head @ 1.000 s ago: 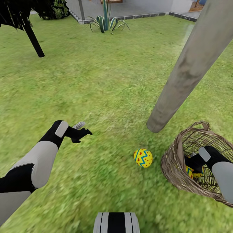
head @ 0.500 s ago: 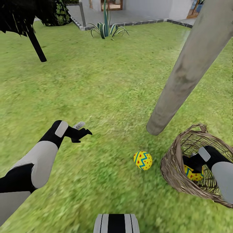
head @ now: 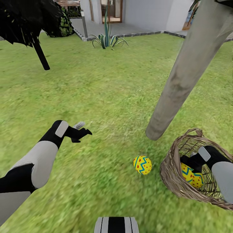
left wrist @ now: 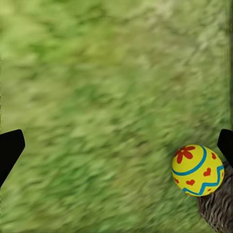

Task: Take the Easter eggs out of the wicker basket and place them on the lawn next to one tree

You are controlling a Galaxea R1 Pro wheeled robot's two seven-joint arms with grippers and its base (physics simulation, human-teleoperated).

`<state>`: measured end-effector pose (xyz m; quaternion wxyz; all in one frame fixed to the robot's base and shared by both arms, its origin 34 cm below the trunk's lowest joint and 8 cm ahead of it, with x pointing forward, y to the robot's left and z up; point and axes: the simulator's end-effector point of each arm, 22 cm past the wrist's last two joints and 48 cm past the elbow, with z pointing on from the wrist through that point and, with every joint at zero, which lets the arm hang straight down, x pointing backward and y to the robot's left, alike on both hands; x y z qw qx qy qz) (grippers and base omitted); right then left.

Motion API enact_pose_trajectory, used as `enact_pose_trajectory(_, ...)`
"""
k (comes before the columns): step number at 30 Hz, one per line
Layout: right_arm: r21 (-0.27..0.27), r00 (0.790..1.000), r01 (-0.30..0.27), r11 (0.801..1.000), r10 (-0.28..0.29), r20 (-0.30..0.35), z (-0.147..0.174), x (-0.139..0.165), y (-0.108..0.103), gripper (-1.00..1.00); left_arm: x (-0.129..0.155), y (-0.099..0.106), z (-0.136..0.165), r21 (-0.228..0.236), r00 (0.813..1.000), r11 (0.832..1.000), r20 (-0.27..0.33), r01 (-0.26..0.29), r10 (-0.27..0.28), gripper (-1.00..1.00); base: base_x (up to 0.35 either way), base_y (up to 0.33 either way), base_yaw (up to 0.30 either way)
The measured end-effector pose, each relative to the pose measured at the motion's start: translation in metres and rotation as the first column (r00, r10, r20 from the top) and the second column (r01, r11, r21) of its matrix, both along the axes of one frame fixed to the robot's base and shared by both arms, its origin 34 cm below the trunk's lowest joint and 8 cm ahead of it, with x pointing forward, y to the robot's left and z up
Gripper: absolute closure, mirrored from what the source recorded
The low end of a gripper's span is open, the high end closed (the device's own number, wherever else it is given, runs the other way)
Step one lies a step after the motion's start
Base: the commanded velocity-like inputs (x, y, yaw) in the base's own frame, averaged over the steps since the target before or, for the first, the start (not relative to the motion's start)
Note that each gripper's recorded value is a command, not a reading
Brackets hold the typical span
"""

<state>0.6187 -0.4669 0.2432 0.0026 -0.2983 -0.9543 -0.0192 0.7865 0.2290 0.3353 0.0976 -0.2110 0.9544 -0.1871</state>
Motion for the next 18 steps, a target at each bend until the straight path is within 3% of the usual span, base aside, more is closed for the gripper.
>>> enact_pose_trajectory(6, 0.001, 1.0, 0.001, 1.0, -0.001, 0.028, 0.014, 0.007, 0.001, 1.0, 0.003, -0.003, 0.017, -0.003, 1.0, 1.0, 0.024, 0.004, -0.003, -1.0, -0.131, 0.0, 0.0)
enact_pose_trajectory(13, -0.006, 0.998, 0.0, 1.0, 0.0, 0.062, 0.031, 0.016, -0.001, 1.0, 0.006, -0.005, 0.038, -0.005, 0.999, 1.0, 0.049, 0.007, -0.007, -1.0, -0.012, 0.0, 0.0)
enact_pose_trajectory(18, -0.041, 0.992, -0.005, 0.999, 0.01, 0.129, 0.056, 0.037, -0.011, 1.0, 0.009, -0.004, 0.052, -0.003, 0.998, 1.0, 0.069, 0.006, -0.006, -1.0, -0.099, 0.0, 0.0)
